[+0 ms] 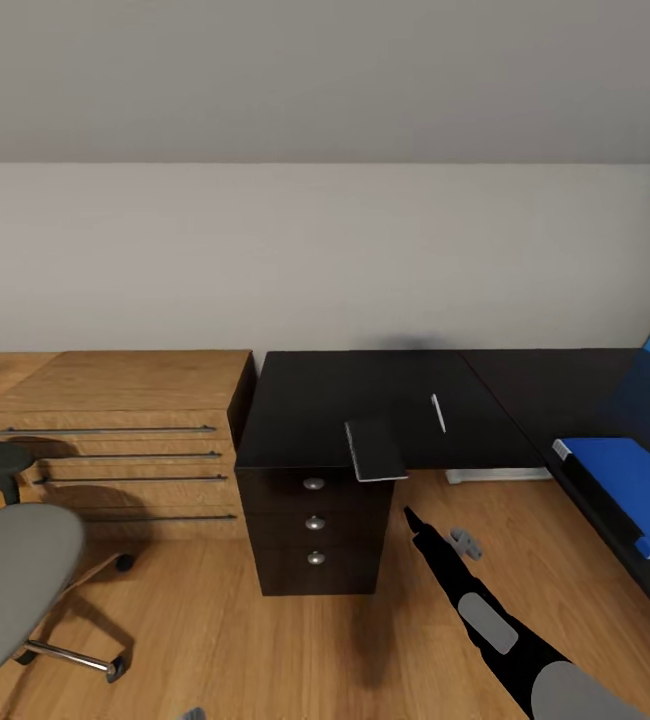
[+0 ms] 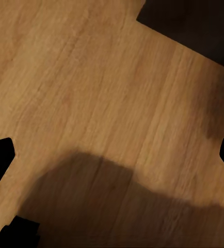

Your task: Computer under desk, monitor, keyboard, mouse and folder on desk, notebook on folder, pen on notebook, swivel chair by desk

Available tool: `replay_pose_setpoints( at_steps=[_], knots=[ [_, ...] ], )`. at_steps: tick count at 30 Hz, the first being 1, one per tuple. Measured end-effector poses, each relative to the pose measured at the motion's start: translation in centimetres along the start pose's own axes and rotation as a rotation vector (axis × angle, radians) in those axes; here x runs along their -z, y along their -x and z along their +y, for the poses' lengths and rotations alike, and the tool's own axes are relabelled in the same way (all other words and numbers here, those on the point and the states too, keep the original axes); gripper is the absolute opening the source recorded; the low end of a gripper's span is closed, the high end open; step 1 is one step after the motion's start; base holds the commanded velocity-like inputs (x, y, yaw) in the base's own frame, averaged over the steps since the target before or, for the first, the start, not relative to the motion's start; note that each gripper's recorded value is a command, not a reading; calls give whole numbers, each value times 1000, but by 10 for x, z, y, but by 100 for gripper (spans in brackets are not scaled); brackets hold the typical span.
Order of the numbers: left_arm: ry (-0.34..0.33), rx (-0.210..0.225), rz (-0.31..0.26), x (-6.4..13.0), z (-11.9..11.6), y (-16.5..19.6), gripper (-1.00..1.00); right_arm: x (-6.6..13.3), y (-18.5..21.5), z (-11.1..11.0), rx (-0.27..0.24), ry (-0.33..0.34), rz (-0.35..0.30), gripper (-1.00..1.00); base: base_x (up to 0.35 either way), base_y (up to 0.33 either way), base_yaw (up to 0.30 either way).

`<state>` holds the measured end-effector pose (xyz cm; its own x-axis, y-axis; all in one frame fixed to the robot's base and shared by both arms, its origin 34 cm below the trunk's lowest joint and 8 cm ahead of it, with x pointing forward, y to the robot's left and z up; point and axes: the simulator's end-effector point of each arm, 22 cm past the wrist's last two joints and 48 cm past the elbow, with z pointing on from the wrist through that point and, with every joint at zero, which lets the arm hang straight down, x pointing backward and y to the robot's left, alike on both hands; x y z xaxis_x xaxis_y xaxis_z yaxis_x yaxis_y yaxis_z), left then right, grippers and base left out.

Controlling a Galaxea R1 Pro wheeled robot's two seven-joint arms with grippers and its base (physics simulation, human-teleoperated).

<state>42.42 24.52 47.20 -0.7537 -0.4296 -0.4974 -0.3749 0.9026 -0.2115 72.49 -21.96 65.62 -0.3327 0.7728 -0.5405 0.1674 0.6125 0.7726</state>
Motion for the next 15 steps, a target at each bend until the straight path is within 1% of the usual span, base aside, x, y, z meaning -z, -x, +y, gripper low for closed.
replay_pose_setpoints(
  at_steps=[5, 11, 15],
  knots=[
    [-1, 0, -2, 0, -1, 0, 100, 0, 0, 5, 2, 18, 1, 100, -33, 50, 0],
    [-1, -1, -2, 6, -2, 4, 100, 2, 2, 26, 6, 87, 5, 100, -5, 7, 0],
    [0, -2, 0, 12, -4, 6, 100, 5, 6, 36, 6, 108, 6, 100, 0, 0, 0]
  ],
)
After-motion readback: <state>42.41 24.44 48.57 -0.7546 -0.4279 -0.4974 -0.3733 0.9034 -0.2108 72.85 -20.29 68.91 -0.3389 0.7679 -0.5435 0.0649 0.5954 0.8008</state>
